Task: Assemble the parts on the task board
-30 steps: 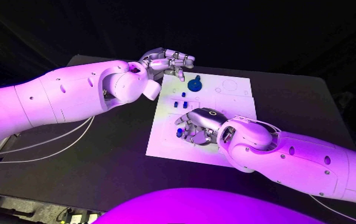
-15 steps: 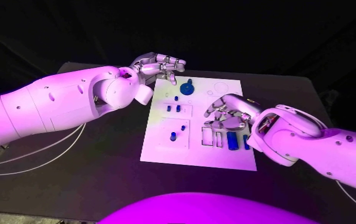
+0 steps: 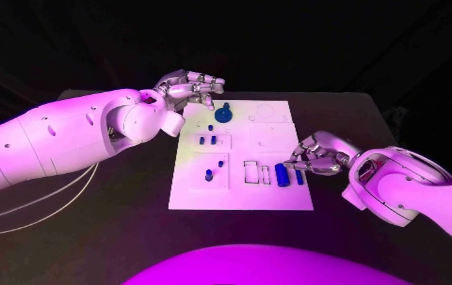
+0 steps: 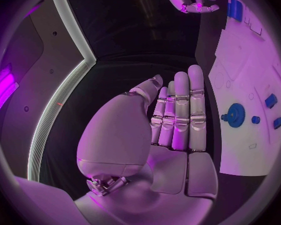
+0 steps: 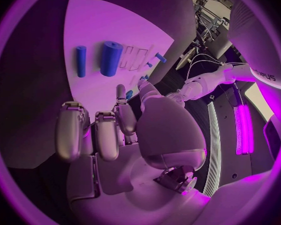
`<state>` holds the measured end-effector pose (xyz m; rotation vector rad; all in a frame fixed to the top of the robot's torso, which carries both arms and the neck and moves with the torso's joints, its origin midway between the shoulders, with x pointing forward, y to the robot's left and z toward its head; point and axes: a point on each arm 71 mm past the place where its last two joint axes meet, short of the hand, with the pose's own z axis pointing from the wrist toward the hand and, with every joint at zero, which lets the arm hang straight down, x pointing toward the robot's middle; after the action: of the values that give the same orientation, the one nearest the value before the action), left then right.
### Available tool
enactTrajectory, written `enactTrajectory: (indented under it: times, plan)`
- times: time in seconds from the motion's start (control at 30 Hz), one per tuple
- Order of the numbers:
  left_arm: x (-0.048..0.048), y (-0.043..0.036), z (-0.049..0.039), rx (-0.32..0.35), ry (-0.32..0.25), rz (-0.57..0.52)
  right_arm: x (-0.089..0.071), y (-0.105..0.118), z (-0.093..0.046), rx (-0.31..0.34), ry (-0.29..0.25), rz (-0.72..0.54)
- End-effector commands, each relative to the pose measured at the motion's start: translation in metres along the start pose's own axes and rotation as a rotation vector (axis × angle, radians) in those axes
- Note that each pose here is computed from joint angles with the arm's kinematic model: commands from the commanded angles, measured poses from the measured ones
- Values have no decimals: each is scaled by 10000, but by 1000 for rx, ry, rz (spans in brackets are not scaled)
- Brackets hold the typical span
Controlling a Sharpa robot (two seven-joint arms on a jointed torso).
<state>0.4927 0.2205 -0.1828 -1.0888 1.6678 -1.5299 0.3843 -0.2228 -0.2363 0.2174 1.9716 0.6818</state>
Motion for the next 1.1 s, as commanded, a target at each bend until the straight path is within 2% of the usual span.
enactTrajectory:
  times: [0.03, 0.47, 1.1]
  plan:
    - [10, -9, 6, 20, 2, -2, 22, -48, -13, 74, -28, -91]
    - [3, 8, -2, 15, 4, -3, 233, -90, 56, 157, -38, -150]
    - [-4, 11, -21, 9, 11, -5, 365, -8, 172, 168, -40, -191]
